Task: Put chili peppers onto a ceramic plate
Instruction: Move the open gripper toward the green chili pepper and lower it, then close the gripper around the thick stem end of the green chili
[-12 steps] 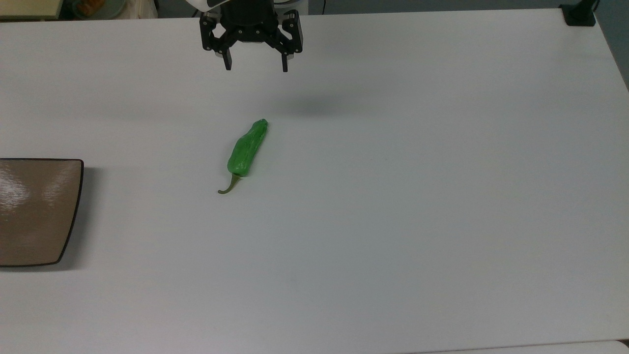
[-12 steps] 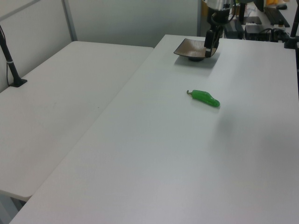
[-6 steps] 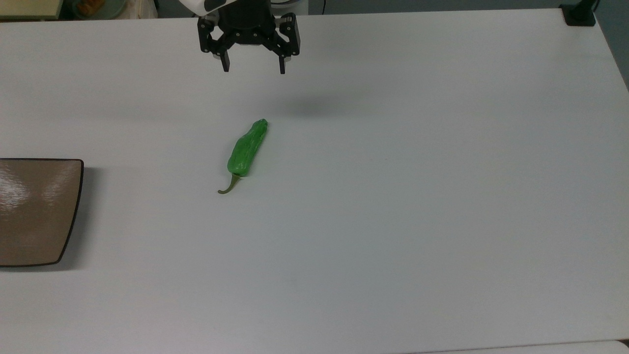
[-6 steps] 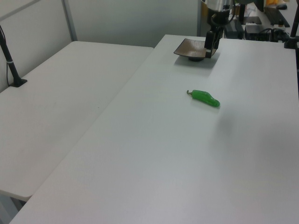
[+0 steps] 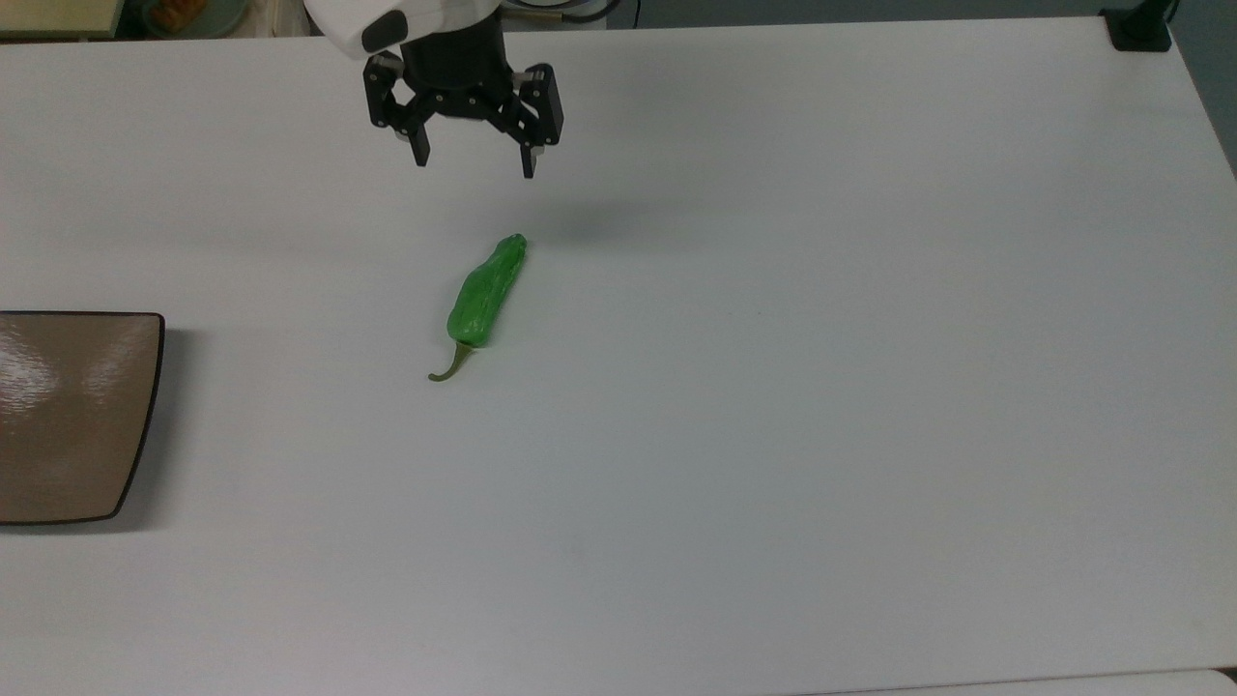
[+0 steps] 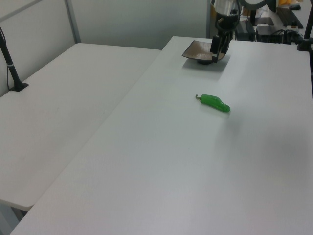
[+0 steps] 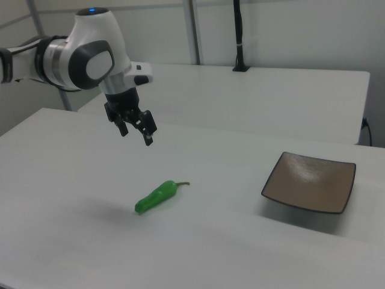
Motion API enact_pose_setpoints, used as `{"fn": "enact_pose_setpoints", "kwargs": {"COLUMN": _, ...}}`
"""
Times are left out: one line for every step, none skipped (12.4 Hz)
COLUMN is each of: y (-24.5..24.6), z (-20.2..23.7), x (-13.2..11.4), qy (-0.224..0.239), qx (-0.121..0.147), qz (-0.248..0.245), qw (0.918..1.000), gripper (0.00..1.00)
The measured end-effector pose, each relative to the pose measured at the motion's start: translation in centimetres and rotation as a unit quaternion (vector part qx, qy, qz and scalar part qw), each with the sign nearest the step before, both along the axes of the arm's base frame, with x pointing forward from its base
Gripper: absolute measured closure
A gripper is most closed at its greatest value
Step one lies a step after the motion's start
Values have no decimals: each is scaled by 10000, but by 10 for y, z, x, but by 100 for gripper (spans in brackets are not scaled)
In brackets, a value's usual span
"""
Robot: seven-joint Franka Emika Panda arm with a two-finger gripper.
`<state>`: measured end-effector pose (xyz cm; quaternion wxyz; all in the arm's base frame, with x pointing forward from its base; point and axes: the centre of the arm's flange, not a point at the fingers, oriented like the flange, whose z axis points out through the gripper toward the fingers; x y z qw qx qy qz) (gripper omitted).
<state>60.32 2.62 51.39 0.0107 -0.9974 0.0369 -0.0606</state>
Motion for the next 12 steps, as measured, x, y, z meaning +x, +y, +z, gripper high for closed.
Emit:
{"fn": "enact_pose_setpoints", "kwargs": {"y": -1, "z": -6, "x": 3, "qy": -5, "qx": 13, "qz": -118, "qw": 9999, "gripper": 0}}
{"fn": "enact_pose_setpoints", "kwargs": {"y": -2, "z": -10, "x": 5, "qy": -19, "qx": 24, "qz": -224, "qw": 9997, "gripper": 0}}
{"fn": "enact_pose_setpoints", "kwargs": {"y": -5, "z": -15, "x": 9, "qy": -46, "qx": 37, "qz": -354, "qw": 9994, "gripper": 0}}
{"fn": "enact_pose_setpoints", "kwargs": {"y": -7, "z": -21, "x": 12, "qy": -73, "qx": 49, "qz": -467, "qw": 9989, "gripper": 0}}
{"fn": "enact_pose_setpoints", "kwargs": {"y": -10, "z": -28, "x": 15, "qy": -109, "qx": 64, "qz": -598, "qw": 9981, "gripper": 0}}
{"fn": "enact_pose_setpoints", "kwargs": {"y": -12, "z": -35, "x": 17, "qy": -131, "qx": 76, "qz": -704, "qw": 9974, "gripper": 0}}
{"fn": "enact_pose_setpoints", "kwargs": {"y": -13, "z": -43, "x": 19, "qy": -147, "qx": 89, "qz": -811, "qw": 9966, "gripper": 0}}
{"fn": "enact_pose_setpoints", "kwargs": {"y": -13, "z": -52, "x": 20, "qy": -144, "qx": 99, "qz": -899, "qw": 9958, "gripper": 0}}
{"fn": "enact_pose_setpoints", "kwargs": {"y": -14, "z": -62, "x": 21, "qy": -118, "qx": 102, "qz": -964, "qw": 9952, "gripper": 0}}
{"fn": "enact_pose_setpoints", "kwargs": {"y": -14, "z": -71, "x": 21, "qy": -86, "qx": 100, "qz": -1000, "qw": 9949, "gripper": 0}}
{"fn": "enact_pose_setpoints", "kwargs": {"y": -15, "z": -79, "x": 22, "qy": -56, "qx": 96, "qz": -1022, "qw": 9947, "gripper": 0}}
{"fn": "enact_pose_setpoints", "kwargs": {"y": -15, "z": -88, "x": 22, "qy": -6, "qx": 89, "qz": -1034, "qw": 9946, "gripper": 0}}
